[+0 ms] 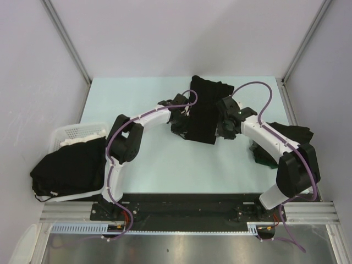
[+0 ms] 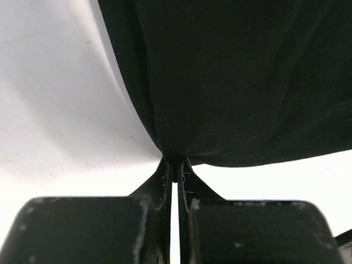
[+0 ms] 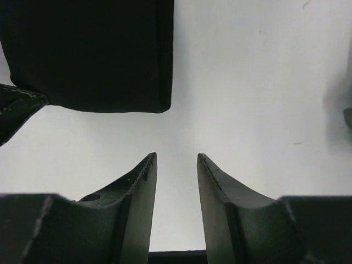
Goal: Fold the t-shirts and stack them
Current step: Grab one side of the 2/3 rectangular tshirt with both arms
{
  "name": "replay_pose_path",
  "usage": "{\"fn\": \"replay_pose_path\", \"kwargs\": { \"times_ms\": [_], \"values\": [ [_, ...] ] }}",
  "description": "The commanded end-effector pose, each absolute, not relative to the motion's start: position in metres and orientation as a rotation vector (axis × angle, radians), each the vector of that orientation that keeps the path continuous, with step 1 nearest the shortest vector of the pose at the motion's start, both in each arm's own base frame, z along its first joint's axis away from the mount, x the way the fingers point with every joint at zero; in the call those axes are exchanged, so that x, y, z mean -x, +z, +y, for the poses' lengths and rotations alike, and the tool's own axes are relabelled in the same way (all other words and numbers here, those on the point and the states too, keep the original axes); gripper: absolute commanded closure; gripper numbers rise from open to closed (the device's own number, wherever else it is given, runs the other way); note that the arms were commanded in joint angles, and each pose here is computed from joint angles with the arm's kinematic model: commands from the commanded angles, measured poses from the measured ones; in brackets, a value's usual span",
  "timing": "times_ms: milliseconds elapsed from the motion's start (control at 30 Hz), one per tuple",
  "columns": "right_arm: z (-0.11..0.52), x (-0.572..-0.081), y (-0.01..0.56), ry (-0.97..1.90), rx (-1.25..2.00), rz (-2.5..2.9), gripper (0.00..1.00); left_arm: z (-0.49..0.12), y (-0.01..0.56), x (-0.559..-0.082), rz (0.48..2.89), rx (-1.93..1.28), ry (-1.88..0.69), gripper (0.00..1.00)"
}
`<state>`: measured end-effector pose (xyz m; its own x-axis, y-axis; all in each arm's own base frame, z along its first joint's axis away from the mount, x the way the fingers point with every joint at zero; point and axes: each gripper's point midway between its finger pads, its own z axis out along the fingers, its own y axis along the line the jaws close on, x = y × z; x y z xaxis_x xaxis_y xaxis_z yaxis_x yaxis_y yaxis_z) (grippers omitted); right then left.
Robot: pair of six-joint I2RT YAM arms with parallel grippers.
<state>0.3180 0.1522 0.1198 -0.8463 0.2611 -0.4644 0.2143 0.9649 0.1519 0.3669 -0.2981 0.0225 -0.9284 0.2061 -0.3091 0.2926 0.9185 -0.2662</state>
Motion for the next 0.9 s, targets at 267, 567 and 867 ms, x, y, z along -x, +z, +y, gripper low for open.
{"fn": "replay_pose_path", "kwargs": {
  "times_ms": [267, 567, 867],
  "values": [
    [0.187, -0.318, 0.098, 0.254, -0.422, 2.533, 0.59, -0.291, 0.029, -0.38, 2.78, -0.38, -0.396, 1.0],
    [0.191, -0.328, 0.068, 0.233, -0.396, 2.549, 0.6, -0.288, 0.033, -0.376, 2.788, -0.399, -0.382, 1.0],
    [0.191, -0.334, 0.053, 0.198, -0.371, 2.562, 0.6, -0.286, 0.033, -0.372, 2.798, -0.412, -0.373, 1.0]
  ]
}}
